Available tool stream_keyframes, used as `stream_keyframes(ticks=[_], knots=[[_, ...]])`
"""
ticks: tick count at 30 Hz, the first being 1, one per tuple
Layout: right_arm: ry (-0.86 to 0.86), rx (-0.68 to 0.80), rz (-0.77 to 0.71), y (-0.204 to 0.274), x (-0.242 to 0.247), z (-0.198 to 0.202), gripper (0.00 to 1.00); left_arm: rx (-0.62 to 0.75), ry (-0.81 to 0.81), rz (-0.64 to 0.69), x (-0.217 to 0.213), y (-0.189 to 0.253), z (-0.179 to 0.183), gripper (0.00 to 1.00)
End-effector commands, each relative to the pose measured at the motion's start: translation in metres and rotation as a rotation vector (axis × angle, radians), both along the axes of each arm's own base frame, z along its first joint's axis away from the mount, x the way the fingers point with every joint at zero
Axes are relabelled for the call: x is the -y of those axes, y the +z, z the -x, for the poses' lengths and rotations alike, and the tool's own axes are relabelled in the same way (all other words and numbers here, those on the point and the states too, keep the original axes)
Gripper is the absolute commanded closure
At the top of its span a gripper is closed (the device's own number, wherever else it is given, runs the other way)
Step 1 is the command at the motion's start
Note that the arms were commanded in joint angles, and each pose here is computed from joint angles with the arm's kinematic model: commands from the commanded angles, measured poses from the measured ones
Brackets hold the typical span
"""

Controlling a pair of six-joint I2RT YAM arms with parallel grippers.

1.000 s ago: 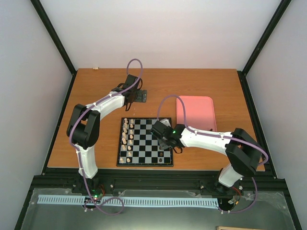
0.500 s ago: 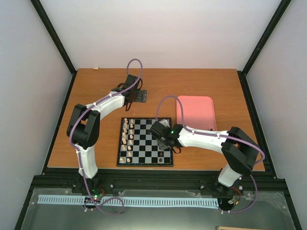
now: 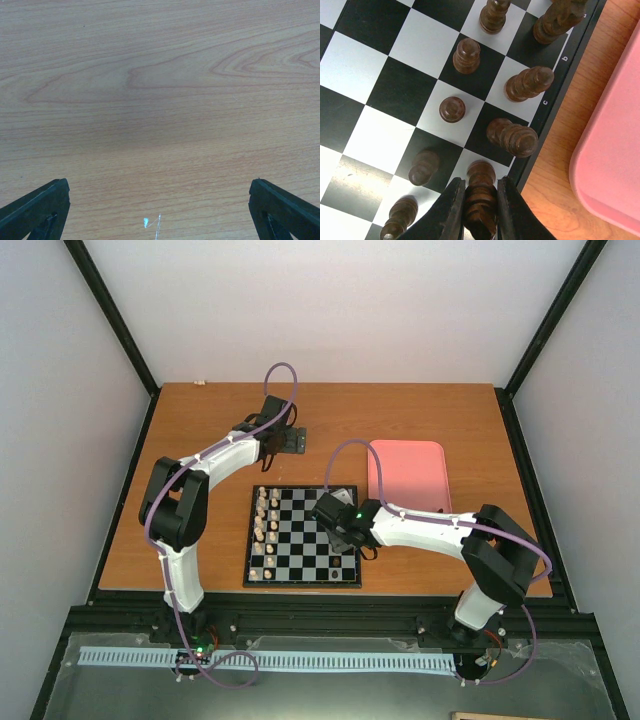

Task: Set up the chess pieces on the board
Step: Place the chess piece on the chessboard.

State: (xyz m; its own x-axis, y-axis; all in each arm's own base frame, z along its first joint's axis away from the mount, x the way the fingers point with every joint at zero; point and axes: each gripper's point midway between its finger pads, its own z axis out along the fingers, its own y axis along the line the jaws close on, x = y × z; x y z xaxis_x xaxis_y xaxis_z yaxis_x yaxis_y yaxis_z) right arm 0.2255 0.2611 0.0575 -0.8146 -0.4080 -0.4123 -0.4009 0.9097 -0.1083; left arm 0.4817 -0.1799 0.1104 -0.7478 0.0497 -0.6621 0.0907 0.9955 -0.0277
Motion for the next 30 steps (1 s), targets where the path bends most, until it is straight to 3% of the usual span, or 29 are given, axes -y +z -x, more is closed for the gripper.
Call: stream_keyframes(ticks=[1,20,26,30], knots=[[0.001,0.000,-0.017,0.0061,-0.0030,0.0032,0.89,0.029,0.016,0.017,0.0011,0.0151,-0.0069,0.00],[0.007,-0.018,-0.015,0.0040,0.0007,0.0096,0.88,0.028,0.015,0.017,0.0015,0.0144,-0.0076,0.00],[0.001,-0.016,-0.004,0.0013,0.0027,0.0090,0.69,0.028,0.013,0.019,0.0021,0.0145,-0.0076,0.00],[-0.003,0.003,-0.005,0.0058,0.0044,0.0071,0.63,0.026,0.013,0.019,0.0020,0.0135,-0.0074,0.00]])
